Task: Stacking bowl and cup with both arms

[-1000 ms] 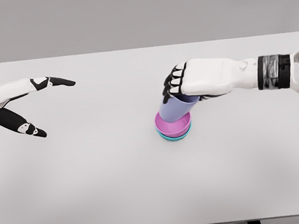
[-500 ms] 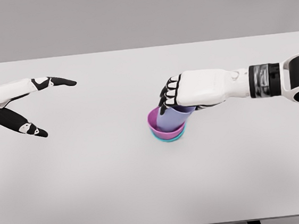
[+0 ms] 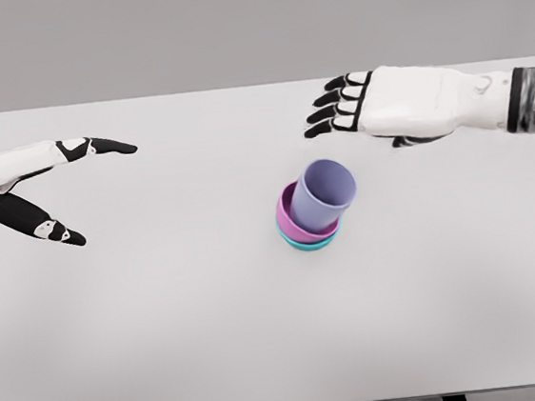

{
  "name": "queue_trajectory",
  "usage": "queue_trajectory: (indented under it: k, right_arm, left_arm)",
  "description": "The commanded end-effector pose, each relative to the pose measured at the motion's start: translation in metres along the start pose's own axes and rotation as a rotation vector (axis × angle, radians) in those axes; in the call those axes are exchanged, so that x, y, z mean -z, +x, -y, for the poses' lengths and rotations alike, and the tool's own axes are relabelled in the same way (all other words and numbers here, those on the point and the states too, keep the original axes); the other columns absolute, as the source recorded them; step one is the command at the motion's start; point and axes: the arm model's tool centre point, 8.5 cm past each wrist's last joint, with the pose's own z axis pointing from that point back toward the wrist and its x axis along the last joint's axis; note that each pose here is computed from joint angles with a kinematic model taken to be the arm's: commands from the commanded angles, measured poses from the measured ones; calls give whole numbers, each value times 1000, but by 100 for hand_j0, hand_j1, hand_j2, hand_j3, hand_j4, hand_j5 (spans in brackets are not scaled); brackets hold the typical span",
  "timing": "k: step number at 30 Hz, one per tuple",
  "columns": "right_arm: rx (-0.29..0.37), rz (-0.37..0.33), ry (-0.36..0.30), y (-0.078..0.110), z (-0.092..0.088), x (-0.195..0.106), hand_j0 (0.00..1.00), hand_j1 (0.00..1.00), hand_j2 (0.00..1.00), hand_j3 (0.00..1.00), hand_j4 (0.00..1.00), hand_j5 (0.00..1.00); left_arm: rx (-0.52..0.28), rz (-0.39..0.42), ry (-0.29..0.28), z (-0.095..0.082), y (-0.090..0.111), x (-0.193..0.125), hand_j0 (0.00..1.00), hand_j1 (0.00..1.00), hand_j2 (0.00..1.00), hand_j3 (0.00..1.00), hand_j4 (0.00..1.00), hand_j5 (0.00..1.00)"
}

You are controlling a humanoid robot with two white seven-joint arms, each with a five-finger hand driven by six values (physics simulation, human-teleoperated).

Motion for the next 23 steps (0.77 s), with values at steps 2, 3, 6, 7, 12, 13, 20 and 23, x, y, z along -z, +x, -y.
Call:
queue_trajectory:
  k: [2, 3, 6, 7, 12, 13, 20, 23]
  right_arm:
    - [-15, -168, 34, -35, 8, -59, 100, 100, 100, 100, 100, 100]
    - [2, -211, 50, -44, 3, -73, 100, 100, 100, 100, 100, 100]
    - [79, -216, 99, -43, -26, -81, 100, 100, 100, 100, 100, 100]
    - [91, -231, 131, -45, -34, -89, 100, 100, 100, 100, 100, 100]
    - [102, -231, 147, -44, -41, -91, 100, 100, 100, 100, 100, 100]
    - [102, -231, 147, -44, -41, -91, 100, 100, 100, 100, 100, 100]
    - [102, -231, 147, -44, -41, -91, 100, 100, 100, 100, 100, 100]
    - [103, -232, 148, -44, -41, -91, 100, 100, 100, 100, 100, 100]
  left_arm:
    - [-6, 1, 6, -1, 0, 0, 100, 100, 100, 100, 100, 100]
    - [-6, 1, 6, -1, 0, 0, 100, 100, 100, 100, 100, 100]
    - [-5, -1, 6, -1, 0, -1, 100, 100, 100, 100, 100, 100]
    - [-5, -1, 6, -1, 0, -1, 100, 100, 100, 100, 100, 100]
    - [-3, 6, 8, -1, 0, 2, 100, 100, 100, 100, 100, 100]
    - [10, 13, 23, -7, 3, 2, 100, 100, 100, 100, 100, 100]
    - [-4, 47, 27, -1, 2, 14, 100, 100, 100, 100, 100, 100]
    - [-5, 46, 26, -1, 2, 14, 100, 100, 100, 100, 100, 100]
